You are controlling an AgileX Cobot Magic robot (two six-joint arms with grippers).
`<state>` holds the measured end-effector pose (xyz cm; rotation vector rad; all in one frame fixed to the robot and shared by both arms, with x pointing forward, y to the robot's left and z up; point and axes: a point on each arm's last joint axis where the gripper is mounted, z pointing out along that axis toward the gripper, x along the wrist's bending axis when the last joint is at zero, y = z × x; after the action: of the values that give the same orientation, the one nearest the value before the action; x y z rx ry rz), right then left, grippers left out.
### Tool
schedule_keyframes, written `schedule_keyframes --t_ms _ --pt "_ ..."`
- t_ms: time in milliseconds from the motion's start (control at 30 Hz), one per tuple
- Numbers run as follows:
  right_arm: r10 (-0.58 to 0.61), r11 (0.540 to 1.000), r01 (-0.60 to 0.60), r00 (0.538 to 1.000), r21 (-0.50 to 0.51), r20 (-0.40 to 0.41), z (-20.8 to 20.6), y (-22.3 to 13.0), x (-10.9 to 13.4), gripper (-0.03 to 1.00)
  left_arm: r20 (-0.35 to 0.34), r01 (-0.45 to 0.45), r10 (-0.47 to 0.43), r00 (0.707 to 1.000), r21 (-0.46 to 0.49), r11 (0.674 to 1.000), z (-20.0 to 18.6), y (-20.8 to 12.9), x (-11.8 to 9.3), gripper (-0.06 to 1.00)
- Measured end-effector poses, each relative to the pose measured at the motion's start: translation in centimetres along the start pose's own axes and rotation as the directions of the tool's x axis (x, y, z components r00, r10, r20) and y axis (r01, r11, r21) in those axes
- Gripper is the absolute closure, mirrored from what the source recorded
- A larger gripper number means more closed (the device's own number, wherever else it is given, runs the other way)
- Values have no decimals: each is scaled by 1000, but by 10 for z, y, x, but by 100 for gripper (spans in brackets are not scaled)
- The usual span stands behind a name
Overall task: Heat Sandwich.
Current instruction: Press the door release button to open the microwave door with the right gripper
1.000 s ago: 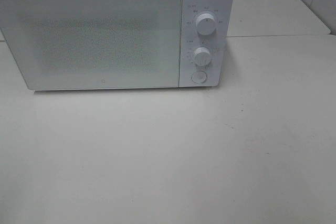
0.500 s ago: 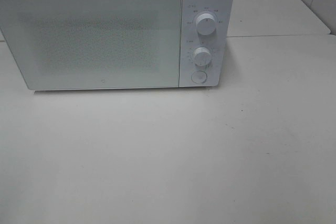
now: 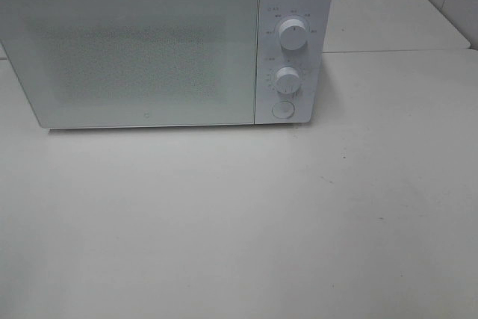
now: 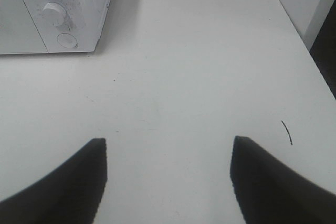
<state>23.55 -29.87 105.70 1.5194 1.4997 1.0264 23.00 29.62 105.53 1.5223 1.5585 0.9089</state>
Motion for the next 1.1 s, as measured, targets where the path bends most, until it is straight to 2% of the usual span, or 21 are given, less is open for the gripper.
schedule_keyframes --t_ms 400,533,633,767,800,833,1100 --pt "0 1000 0 1000 0 0 0 0 0 31 0 0 0 1000 0 1000 0 0 0 37" --pt "0 999 0 1000 51 2 8 5 0 31 0 0 0 1000 0 1000 0 0 0 37" --pt "-2 999 2 1000 44 2 9 10 0 31 0 0 0 1000 0 1000 0 0 0 37" --pt "-22 999 22 1000 -35 -1 17 24 1 31 0 0 0 1000 0 1000 0 0 0 37" --pt "-25 995 25 1000 -100 -1 20 33 1 31 0 0 0 1000 0 1000 0 0 0 37" --pt "-25 992 25 1000 -123 -2 24 37 1 31 0 0 0 1000 0 1000 0 0 0 37" --pt "-58 981 57 998 -188 4 55 54 2 31 0 0 0 1000 0 1000 0 0 0 37"
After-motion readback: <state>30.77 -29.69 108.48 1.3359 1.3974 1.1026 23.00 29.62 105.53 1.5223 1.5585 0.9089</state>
